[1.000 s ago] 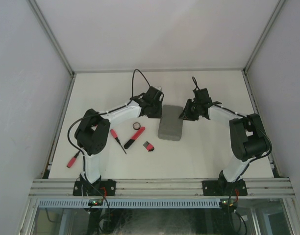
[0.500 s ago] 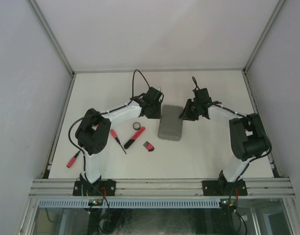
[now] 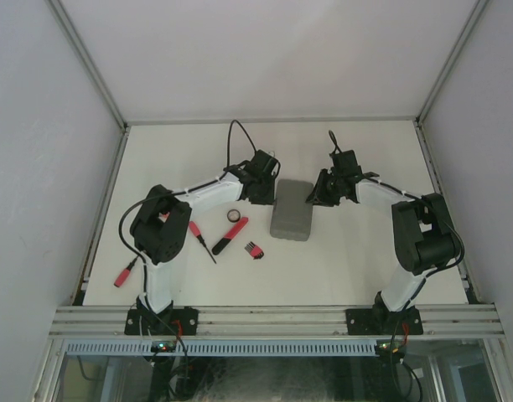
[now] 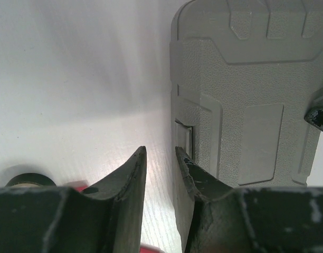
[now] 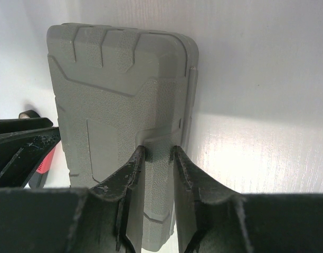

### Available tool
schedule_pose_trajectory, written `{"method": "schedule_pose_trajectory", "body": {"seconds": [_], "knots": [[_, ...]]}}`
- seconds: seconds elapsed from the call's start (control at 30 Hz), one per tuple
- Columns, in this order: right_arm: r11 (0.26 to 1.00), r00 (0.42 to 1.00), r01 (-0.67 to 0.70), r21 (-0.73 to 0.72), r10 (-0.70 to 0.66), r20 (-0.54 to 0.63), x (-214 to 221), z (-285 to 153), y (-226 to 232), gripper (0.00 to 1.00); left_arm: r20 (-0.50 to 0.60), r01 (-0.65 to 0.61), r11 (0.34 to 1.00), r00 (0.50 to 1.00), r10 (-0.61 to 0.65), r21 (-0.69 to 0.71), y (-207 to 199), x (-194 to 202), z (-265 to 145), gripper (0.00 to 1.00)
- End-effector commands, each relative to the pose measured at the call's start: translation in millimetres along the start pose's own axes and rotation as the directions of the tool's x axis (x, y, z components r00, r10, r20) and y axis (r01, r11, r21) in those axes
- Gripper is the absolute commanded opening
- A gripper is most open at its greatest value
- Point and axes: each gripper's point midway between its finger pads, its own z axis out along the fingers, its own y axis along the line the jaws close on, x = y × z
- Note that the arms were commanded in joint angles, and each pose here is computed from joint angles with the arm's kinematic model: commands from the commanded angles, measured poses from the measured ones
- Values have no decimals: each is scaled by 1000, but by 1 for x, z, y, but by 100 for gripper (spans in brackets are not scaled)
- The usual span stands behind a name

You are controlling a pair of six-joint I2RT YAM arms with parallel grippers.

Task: Sort the tools into containers
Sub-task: Open the storage box at the center of the board.

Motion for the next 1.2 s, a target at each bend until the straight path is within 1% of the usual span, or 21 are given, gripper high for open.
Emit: {"method": "schedule_pose_trajectory", "body": {"seconds": [0.0, 0.17, 0.43, 0.77, 1.17], "knots": [[982, 994, 16, 187, 4, -112, 35, 10, -51, 22, 78, -7, 1000, 997, 5, 27, -8, -23, -18, 33], [982, 994, 15, 186, 6, -113, 35, 11, -51, 22, 109, -9, 999, 994, 3, 53, -16, -35, -26, 35], [983, 993, 19, 185, 3, -119, 36, 11, -51, 22, 96, -12, 997, 995, 5, 73, -19, -32, -23, 35], [984, 993, 19, 177, 3, -121, 37, 12, -50, 22, 169, -4, 997, 986, -9, 78, -19, -45, -38, 35], [984, 992, 22, 175, 1, -129, 38, 13, -50, 22, 106, -10, 997, 994, 1, 77, -18, -29, -17, 34]]}}
